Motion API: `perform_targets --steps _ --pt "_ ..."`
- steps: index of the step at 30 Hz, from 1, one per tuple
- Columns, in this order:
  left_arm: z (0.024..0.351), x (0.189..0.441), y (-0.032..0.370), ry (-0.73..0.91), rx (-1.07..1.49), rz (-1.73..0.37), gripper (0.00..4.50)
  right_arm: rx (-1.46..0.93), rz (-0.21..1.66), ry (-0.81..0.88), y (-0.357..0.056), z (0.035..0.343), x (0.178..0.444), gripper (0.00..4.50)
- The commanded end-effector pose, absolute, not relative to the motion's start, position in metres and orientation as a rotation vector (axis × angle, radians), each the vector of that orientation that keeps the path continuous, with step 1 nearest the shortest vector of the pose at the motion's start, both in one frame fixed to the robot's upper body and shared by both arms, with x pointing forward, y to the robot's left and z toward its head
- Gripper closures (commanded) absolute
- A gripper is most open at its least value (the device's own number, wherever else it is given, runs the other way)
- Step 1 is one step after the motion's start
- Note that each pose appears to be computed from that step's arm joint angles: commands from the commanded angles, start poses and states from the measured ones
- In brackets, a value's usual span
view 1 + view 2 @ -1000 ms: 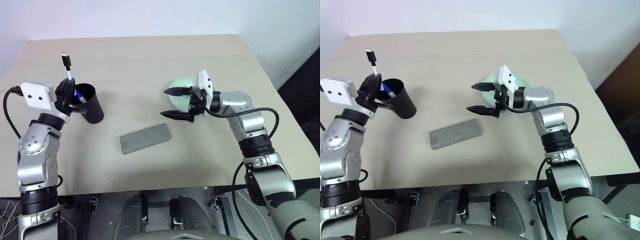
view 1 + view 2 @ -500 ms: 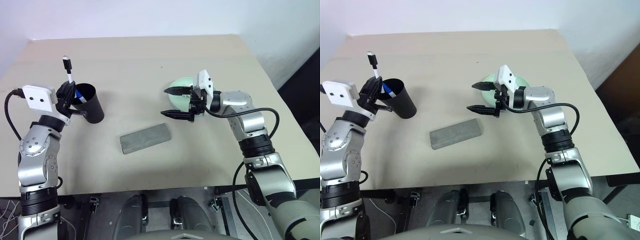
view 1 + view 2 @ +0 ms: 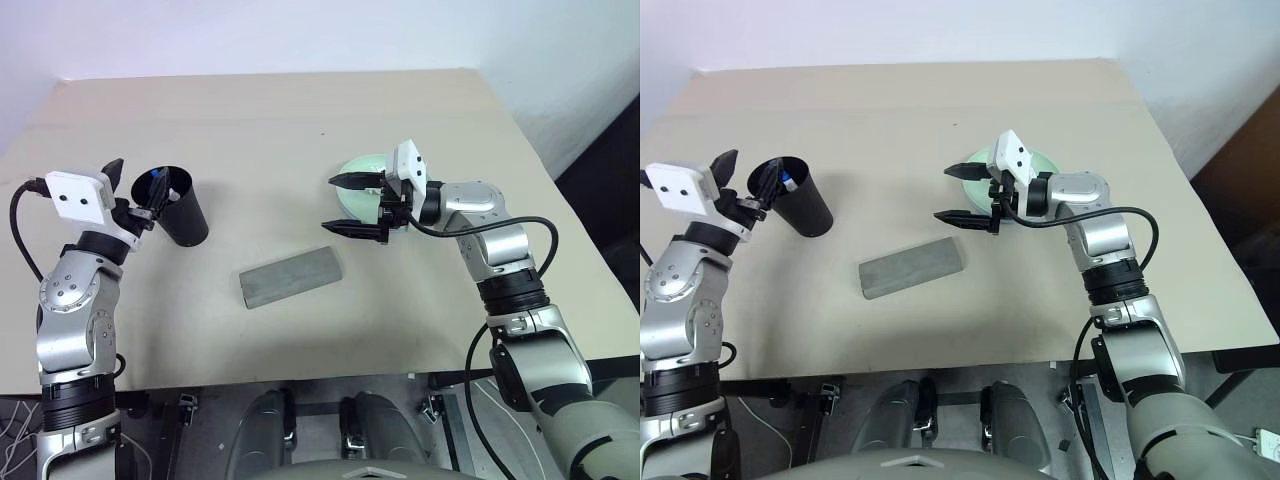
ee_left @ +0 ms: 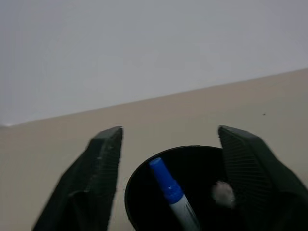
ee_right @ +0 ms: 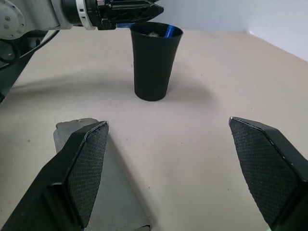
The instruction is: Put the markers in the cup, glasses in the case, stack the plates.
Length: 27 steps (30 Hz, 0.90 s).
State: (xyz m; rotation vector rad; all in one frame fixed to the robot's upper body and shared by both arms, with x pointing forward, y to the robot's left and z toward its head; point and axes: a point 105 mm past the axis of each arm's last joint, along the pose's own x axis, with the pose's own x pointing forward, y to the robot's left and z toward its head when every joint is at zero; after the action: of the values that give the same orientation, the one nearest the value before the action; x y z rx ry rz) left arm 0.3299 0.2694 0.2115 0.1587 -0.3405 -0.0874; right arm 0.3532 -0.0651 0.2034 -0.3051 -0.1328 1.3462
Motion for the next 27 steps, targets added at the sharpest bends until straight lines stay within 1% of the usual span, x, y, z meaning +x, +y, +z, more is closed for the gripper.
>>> perform_targets --steps 1,7,10,13,19,21,23,27 --pt "0.228 0.325 0.272 -0.404 0.184 -0.074 0.07 -0.325 1.352 -0.178 -0.063 0.214 0.352 0.26" --pt "0.233 0.320 0.273 -0.414 0.206 -0.073 0.07 -0.318 1.359 -0.189 -0.062 0.216 0.352 0.26" --pt "0.245 0.310 0.274 -0.454 0.188 -0.106 0.07 -0.297 1.361 -0.191 -0.063 0.218 0.352 0.26" --pt "0.250 0.297 0.266 -0.463 0.191 -0.197 0.07 -0.277 1.358 -0.182 -0.066 0.218 0.354 0.26" --pt "0.238 0.268 0.249 -0.392 0.131 -0.416 0.07 -0.265 1.357 -0.163 -0.067 0.215 0.356 0.26" --pt "0.228 0.258 0.242 -0.331 0.132 -0.497 0.07 -0.265 1.355 -0.161 -0.069 0.214 0.357 0.26" --pt "0.220 0.254 0.240 -0.286 0.121 -0.541 0.07 -0.266 1.354 -0.156 -0.070 0.213 0.357 0.26" --pt "0.210 0.252 0.234 -0.246 0.114 -0.610 0.07 -0.255 1.354 -0.140 -0.074 0.212 0.356 0.26"
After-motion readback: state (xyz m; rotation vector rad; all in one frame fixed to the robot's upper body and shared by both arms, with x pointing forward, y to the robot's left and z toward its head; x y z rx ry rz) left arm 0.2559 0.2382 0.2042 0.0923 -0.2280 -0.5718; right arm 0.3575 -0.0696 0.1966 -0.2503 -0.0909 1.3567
